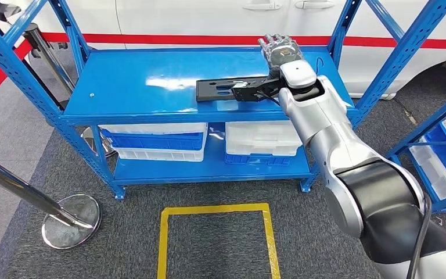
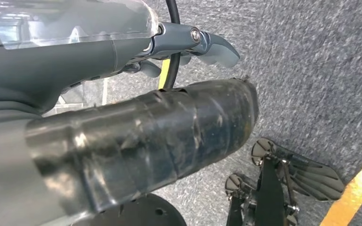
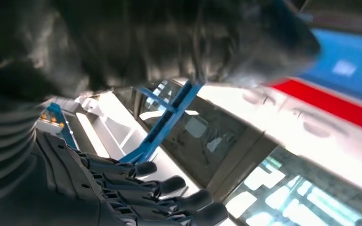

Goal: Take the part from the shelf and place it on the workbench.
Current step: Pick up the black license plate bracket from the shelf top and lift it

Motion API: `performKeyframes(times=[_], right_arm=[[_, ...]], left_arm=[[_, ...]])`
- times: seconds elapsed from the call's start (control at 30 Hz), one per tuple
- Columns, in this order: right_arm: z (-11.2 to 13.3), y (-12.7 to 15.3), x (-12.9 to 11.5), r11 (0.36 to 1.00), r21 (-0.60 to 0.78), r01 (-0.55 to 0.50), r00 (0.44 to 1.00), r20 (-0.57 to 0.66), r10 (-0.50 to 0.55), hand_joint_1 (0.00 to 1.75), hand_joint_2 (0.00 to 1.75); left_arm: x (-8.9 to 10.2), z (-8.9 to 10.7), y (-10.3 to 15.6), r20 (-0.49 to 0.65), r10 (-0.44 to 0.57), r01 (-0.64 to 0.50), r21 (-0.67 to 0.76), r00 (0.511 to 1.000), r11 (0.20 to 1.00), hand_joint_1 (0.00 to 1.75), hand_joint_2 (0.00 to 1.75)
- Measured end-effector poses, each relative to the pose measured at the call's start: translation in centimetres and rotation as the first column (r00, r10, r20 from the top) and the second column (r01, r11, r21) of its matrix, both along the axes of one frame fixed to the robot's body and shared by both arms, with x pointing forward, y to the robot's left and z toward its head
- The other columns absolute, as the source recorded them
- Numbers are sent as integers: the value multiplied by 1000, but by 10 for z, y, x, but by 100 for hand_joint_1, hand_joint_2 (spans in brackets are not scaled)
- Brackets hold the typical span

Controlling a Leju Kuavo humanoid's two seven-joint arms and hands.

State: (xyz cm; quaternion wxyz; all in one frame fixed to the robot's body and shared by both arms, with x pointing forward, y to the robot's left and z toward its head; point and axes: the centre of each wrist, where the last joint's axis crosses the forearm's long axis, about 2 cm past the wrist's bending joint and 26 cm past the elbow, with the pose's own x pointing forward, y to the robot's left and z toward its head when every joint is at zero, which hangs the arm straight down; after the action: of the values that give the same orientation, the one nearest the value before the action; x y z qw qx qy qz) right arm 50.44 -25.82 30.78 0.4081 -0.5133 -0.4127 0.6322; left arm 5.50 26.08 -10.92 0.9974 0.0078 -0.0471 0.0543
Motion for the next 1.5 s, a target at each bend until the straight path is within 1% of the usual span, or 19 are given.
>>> performKeyframes(times=[0.13,0.3,0.43,0.77,0.9,1.1,1.27,1.5], right_arm=[[-9,-3,-2,1000,-2,3,1000,-13,-3,0,175],[-30,-8,-6,1000,-6,13,998,-59,-13,0,175],[-34,-8,-7,1000,-6,5,997,-72,-5,0,0],[-40,3,-10,999,5,-33,995,-93,33,0,0],[-39,8,-10,999,10,-46,995,-93,47,0,0],[-41,9,-11,998,13,-57,993,-99,58,0,0],[-40,11,-10,997,16,-69,992,-102,70,0,0],[-49,23,-14,993,32,-112,985,-129,115,0,0]], left_arm=[[1,0,0,-13,-2,2,4,1000,1000,0,0],[0,0,0,-24,-3,3,6,1000,1000,0,0],[0,0,2,-27,0,0,11,1000,1000,0,0],[0,0,4,-24,-3,3,11,1000,1000,0,0],[0,0,6,-15,-9,9,24,1000,1000,0,0],[0,0,7,-2,-10,10,44,1000,999,0,0],[1,0,7,5,0,0,27,1000,1000,0,0],[1,0,5,15,2,-3,21,1000,1000,0,0]])
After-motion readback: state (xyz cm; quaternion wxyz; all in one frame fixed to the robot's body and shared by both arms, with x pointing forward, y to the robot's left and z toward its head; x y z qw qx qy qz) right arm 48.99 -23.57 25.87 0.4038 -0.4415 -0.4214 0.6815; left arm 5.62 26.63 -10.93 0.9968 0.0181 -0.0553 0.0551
